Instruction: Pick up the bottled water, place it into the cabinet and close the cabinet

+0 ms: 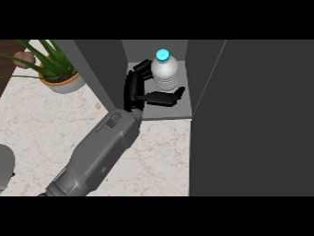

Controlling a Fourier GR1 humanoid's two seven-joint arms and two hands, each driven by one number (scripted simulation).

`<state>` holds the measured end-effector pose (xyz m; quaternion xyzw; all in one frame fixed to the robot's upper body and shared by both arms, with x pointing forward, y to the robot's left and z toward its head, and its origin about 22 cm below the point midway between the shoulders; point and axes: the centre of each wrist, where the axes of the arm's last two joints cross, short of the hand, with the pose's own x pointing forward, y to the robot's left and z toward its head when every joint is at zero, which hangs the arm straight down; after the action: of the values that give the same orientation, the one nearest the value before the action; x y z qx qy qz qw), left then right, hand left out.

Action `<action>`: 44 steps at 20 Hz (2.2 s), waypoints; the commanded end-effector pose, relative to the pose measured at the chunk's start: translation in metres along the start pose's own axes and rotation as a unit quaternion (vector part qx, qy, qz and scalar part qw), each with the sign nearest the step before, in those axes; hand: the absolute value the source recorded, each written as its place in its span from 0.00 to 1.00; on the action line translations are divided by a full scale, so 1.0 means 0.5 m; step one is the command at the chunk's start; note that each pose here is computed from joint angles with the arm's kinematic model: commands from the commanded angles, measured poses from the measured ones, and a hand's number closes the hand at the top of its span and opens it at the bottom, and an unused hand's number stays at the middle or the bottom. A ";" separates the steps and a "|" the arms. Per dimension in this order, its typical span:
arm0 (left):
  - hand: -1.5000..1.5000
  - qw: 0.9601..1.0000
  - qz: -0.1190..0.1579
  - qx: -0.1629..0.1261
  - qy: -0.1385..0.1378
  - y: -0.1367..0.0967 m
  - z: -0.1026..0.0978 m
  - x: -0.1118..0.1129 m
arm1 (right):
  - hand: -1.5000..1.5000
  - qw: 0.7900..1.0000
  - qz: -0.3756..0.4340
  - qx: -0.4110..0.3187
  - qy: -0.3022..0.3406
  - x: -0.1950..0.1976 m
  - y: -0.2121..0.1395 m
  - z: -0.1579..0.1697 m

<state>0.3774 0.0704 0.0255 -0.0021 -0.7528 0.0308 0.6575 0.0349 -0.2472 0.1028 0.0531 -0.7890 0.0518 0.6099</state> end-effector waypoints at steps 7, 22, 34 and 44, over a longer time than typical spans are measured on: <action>1.00 0.990 -0.139 0.039 0.005 0.018 -0.065 -0.015 | 0.00 0.999 -0.025 0.011 -0.023 0.013 -0.015 -0.012; 0.00 0.970 -0.205 0.126 -0.009 0.083 -0.102 -0.018 | 0.00 0.999 -0.031 0.018 -0.024 0.026 -0.013 -0.008; 0.00 0.978 -0.185 0.081 -0.051 0.055 -0.126 0.025 | 0.00 0.998 -0.040 0.039 -0.026 0.002 -0.015 -0.011; 0.00 0.993 -0.032 0.008 -0.113 0.014 -0.145 0.082 | 0.00 0.998 -0.048 0.036 -0.019 0.021 -0.003 -0.008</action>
<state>0.4414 0.0978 0.0605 0.0771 -0.8111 0.0087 0.5797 0.0389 -0.2549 0.0973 0.1017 -0.7900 0.0679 0.6008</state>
